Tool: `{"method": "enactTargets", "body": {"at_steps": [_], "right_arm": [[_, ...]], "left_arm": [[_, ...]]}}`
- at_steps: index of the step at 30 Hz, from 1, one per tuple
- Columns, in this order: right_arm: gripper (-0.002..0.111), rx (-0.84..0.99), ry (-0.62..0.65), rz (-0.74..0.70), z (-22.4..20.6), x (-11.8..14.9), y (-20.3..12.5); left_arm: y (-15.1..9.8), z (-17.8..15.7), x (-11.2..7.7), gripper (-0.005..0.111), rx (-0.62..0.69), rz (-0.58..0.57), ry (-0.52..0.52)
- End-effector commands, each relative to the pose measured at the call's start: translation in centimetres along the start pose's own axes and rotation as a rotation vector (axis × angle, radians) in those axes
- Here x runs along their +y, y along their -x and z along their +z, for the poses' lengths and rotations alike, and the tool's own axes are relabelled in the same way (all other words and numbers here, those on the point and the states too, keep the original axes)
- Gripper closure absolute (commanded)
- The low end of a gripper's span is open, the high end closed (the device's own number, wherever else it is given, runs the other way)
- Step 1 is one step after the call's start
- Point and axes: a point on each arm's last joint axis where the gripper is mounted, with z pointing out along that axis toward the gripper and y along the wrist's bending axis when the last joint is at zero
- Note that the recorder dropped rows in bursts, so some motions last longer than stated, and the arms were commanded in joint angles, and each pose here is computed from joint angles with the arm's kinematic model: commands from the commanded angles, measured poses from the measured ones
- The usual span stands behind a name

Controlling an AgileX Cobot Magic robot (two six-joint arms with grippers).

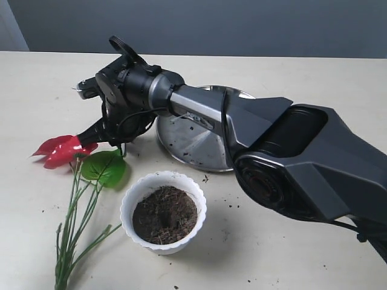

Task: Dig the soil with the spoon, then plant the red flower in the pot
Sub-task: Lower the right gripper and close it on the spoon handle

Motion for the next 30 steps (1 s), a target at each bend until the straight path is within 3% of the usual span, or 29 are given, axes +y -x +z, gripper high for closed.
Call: {"method": "enactTargets", "body": {"at_steps": [1, 6, 9, 20, 25, 27, 30], "right_arm": [[0.088, 0.018, -0.011, 0.0, 0.1, -0.2, -0.2], [0.094, 0.018, -0.011, 0.0, 0.1, -0.2, -0.2], [0.109, 0.016, -0.01, 0.0, 0.1, -0.1, -0.2], [0.109, -0.001, -0.005, 0.0, 0.1, -0.1, 0.0], [0.109, -0.104, 0.033, -0.014, -0.4, 0.3, 1.2], [0.101, -0.136, 0.056, -0.052, -0.9, 0.5, 1.7], [0.079, -0.192, 0.056, -0.068, -1.6, 0.6, 2.5]], "left_arm": [[0.0, 0.0, 0.0, 0.106, -0.008, -0.013, -0.002], [0.0, 0.0, 0.0, 0.106, -0.008, -0.013, -0.002], [0.0, 0.0, 0.0, 0.106, -0.008, -0.013, -0.002], [0.0, 0.0, 0.0, 0.106, -0.008, -0.013, -0.002], [0.0, 0.0, 0.0, 0.106, -0.008, -0.013, -0.002], [0.0, 0.0, 0.0, 0.106, -0.008, -0.013, -0.002], [0.0, 0.0, 0.0, 0.106, -0.008, -0.013, -0.002]]}}
